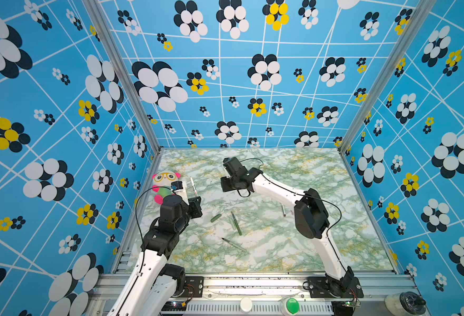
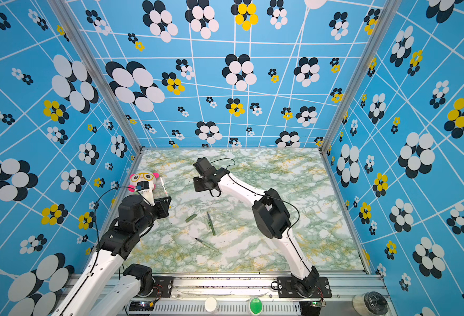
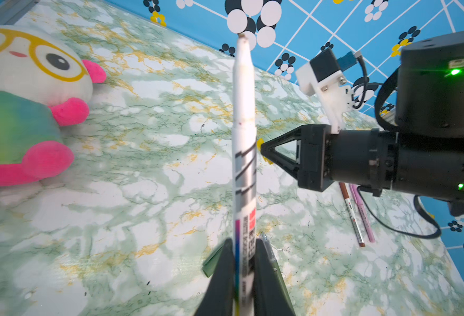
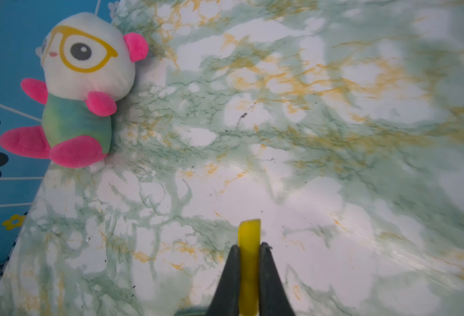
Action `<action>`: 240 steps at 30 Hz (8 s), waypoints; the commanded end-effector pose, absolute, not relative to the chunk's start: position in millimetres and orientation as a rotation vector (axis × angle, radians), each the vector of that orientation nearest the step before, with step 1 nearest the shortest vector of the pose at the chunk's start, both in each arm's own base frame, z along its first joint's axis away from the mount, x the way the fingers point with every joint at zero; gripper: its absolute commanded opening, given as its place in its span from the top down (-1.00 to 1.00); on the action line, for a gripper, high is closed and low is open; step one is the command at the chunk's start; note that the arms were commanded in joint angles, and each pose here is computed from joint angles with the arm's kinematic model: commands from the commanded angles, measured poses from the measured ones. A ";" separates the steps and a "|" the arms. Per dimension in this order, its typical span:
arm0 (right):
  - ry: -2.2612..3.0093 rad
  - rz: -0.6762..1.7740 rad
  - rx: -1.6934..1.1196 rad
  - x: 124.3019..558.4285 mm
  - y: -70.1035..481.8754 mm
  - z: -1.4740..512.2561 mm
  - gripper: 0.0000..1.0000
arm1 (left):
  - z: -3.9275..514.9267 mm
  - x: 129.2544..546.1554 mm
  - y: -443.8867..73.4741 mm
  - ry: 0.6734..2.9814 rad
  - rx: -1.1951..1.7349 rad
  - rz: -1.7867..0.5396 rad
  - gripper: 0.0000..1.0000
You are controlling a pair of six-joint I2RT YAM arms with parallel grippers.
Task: Insert the pens into the pen caps
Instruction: 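Lift the yellow cap and carry it above the marker in the left gripper, then align the yellow cap over the upright white marker's tip, then press the yellow cap down onto the marker while the left gripper holds it, then open the right gripper and draw it back from the capped marker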
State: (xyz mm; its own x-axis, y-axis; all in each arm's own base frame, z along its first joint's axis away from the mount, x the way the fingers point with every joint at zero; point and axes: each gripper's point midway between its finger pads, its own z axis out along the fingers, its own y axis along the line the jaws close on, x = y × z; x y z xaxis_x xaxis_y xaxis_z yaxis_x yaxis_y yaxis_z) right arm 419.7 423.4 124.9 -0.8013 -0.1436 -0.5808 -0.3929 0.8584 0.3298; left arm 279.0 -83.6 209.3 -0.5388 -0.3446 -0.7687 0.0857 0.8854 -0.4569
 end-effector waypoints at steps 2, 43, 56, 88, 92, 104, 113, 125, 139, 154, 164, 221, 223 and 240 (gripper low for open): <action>2.454 0.740 -0.189 422.1 384.8 152.2 0.94 | 228.3 286.8 -125.8 2.042 -0.021 -0.734 1.00; 2.234 1.169 0.082 417.5 320.6 225.1 0.99 | 190.2 299.7 -286.0 2.199 0.367 -1.182 1.00; 2.252 1.211 0.080 409.9 327.2 217.8 0.99 | 190.5 306.0 -285.8 2.191 0.353 -1.162 1.00; 2.194 1.240 0.044 402.8 329.4 235.9 1.00 | 182.2 309.6 -282.0 2.210 0.332 -1.143 1.00; 2.197 1.234 0.039 401.4 328.7 235.5 1.00 | 182.2 309.4 -280.9 2.209 0.329 -1.140 1.00; 2.184 1.229 0.030 399.7 326.8 239.9 1.00 | 181.5 310.1 -278.8 2.209 0.318 -1.134 1.00; 2.167 1.258 0.018 397.4 328.9 246.6 1.00 | 180.4 311.7 -276.9 2.210 0.303 -1.128 1.00; 2.177 1.242 -0.004 391.9 330.8 240.9 1.00 | 184.4 314.7 -272.9 2.191 0.274 -1.125 1.00; 2.071 1.238 -0.106 381.9 340.0 261.0 1.00 | 199.2 319.3 -268.0 2.146 0.213 -1.134 1.00; 1.964 1.269 -0.138 373.7 345.2 275.8 1.00 | 214.4 321.8 -263.1 2.093 0.179 -1.136 1.00; 1.884 1.279 -0.138 372.5 343.2 290.2 1.00 | 224.8 325.3 -262.6 2.048 0.166 -1.145 1.00; 1.932 1.115 -0.500 327.8 292.2 349.0 -0.28 | 248.3 287.0 -267.6 1.957 0.757 -1.001 1.00; 1.951 1.116 -0.519 327.5 294.0 348.3 -0.28 | 250.2 281.1 -267.4 1.936 0.804 -0.984 1.00; 2.047 1.240 -0.574 326.4 314.0 329.8 0.14 | 261.0 265.6 -275.7 1.852 0.897 -0.987 1.00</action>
